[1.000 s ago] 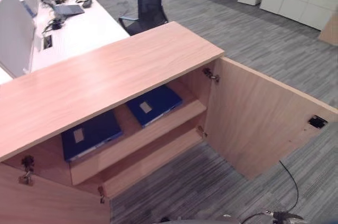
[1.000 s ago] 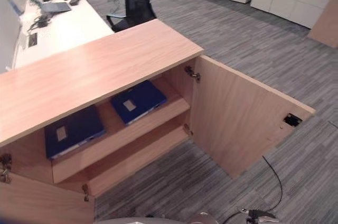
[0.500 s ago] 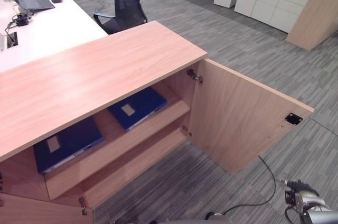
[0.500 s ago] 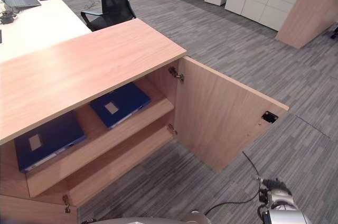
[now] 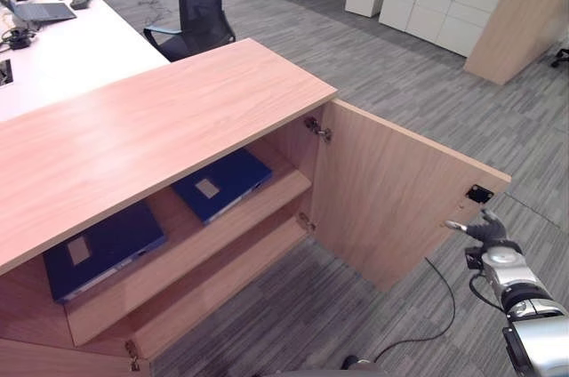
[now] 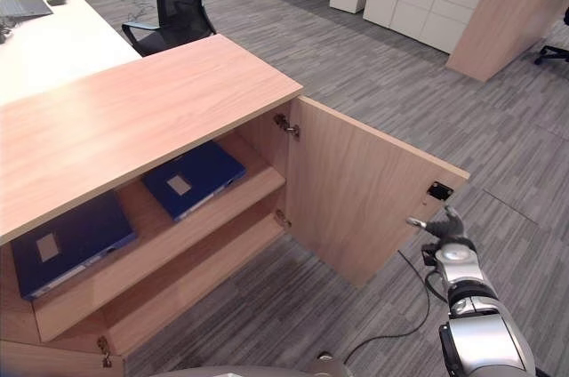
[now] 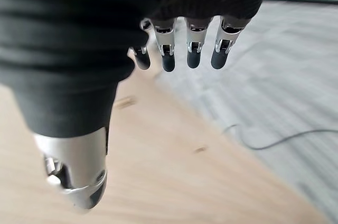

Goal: Put the empty folder in the office cabinet

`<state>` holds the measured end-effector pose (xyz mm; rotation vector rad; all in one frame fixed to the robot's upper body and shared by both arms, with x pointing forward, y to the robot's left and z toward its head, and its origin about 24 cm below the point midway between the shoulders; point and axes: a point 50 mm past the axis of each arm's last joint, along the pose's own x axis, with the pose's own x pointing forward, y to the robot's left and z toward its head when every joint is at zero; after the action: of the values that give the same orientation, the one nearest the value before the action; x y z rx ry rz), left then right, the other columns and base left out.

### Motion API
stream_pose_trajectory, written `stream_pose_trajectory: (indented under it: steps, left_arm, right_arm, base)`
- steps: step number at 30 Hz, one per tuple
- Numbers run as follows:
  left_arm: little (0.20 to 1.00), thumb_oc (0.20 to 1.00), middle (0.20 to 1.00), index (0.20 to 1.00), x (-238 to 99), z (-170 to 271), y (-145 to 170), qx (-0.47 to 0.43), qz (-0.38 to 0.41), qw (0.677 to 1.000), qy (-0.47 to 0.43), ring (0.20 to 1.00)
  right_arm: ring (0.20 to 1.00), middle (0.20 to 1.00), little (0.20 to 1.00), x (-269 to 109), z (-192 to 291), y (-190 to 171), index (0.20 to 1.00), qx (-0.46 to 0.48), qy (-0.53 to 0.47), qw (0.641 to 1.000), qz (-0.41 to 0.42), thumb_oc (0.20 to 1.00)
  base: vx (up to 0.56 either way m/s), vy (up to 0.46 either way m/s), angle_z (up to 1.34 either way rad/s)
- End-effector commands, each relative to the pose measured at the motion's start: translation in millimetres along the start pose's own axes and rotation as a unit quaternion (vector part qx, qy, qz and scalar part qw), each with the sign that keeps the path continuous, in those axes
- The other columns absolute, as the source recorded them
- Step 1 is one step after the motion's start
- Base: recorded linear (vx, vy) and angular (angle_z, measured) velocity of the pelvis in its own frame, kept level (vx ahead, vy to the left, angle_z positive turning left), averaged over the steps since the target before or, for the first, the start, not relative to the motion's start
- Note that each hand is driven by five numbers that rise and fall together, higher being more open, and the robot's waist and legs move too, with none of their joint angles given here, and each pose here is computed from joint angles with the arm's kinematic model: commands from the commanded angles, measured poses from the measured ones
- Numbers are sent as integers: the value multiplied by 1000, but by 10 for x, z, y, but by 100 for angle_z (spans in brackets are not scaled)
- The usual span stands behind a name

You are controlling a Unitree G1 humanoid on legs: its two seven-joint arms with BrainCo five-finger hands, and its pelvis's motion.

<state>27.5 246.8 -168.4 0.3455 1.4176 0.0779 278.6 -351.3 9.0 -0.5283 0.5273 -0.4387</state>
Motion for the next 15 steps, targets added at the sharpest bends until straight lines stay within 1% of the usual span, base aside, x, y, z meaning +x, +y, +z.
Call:
stream_pose_trajectory:
  steps: [1,6,11,13,15]
  left_arm:
    - [1000,1000,1000,1000,2,-6,65,-26,9,1000,0,1000]
    - [1000,1000,1000,1000,0,-23,80,-16,8,1000,0,1000]
    - [1000,1000,1000,1000,-2,-21,118,-3,10,1000,-4,1000]
    - [1000,1000,1000,1000,-3,-27,115,-1,8,1000,-4,1000]
    - [1000,1000,1000,1000,-3,-22,124,-1,9,1000,-6,1000]
  right_arm:
    - [1000,1000,1000,54,660,-52,1000,20,-126,992,2,1000]
    - [1000,1000,1000,64,870,-112,1000,14,-157,987,-2,1000]
    - [1000,1000,1000,71,1188,-237,1000,20,-194,981,-17,1000]
    - [1000,1000,1000,63,1260,-226,1000,23,-204,979,-13,1000]
    - [1000,1000,1000,4,1469,-102,1000,25,-246,969,20,1000]
  base:
    - [-12,-20,-13]
    - [-5,-21,-9]
    - [0,0,0]
    - [0,0,0]
    - [0,0,0]
